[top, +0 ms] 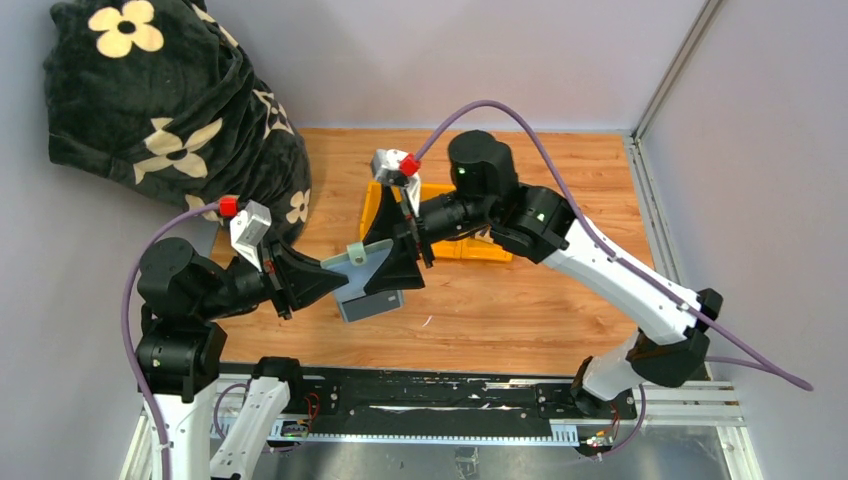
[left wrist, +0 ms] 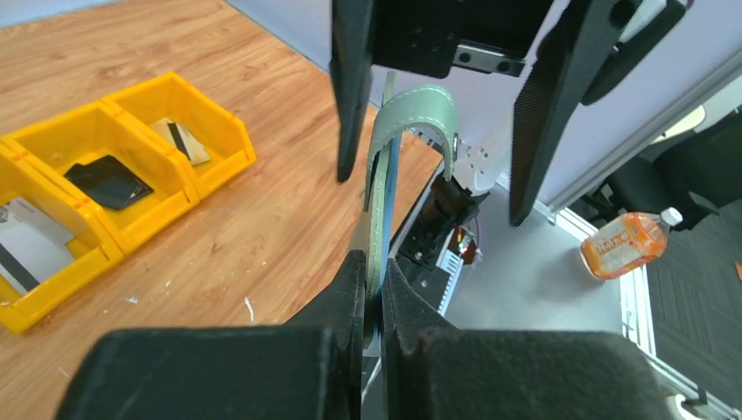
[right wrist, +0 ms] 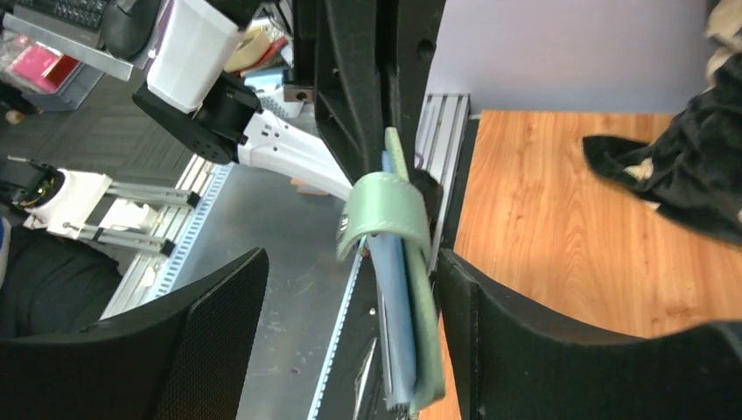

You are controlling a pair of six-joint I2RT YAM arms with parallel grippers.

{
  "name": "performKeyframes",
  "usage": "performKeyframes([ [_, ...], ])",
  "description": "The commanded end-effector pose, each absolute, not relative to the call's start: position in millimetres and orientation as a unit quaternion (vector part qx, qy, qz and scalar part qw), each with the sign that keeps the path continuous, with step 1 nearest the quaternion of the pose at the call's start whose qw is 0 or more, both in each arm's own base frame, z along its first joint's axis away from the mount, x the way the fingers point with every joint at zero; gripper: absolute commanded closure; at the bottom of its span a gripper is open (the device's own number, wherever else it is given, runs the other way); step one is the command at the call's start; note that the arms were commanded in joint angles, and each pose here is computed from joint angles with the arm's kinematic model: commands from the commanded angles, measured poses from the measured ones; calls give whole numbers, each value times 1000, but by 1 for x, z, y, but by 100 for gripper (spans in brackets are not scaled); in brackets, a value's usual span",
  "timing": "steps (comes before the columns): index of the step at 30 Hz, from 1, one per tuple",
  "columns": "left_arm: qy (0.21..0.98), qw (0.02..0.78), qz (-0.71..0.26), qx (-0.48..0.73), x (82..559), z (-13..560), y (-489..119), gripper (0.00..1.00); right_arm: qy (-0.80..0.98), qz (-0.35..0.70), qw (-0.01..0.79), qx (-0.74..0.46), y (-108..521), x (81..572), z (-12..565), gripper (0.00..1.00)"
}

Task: Take the credit cards out of the card holder
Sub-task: Remove the credit card from the card holder.

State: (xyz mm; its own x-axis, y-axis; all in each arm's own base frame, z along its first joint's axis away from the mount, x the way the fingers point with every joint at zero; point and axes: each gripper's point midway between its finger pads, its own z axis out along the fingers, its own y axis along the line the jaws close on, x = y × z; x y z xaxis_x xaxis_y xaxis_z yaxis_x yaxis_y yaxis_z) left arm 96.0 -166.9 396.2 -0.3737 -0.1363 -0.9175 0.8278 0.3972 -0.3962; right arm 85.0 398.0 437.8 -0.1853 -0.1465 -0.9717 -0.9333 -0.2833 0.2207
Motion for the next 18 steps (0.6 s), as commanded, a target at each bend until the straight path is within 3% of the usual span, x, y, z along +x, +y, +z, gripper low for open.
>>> performKeyframes([
  [1, 654, 490, -495, 296, 80, 402, -170, 100, 527, 529, 263, -611, 396, 72, 390, 29],
  [3, 653, 484, -500, 299, 78, 401, -171, 100, 530, 515, 256, -623, 399, 71, 385, 37],
  [5, 651, 484, -501, 301, 76, 401, -171, 100, 533, 509, 250, -628, 403, 70, 384, 51],
  [10, 653, 487, -498, 298, 76, 400, -171, 100, 537, 500, 268, -624, 410, 76, 390, 98],
  [11, 655, 490, -495, 294, 77, 400, -170, 95, 538, 499, 285, -617, 413, 80, 396, 100],
  [12, 656, 494, -491, 291, 78, 399, -169, 84, 539, 498, 304, -607, 414, 84, 402, 100],
  [14, 658, 494, -490, 287, 77, 397, -169, 43, 538, 508, 342, -579, 416, 92, 417, 100],
  [16, 663, 477, -509, 271, 80, 394, -171, 31, 533, 535, 366, -544, 410, 93, 434, 100],
  [18, 664, 461, -532, 252, 83, 394, -173, 26, 521, 561, 389, -512, 403, 92, 451, 100],
])
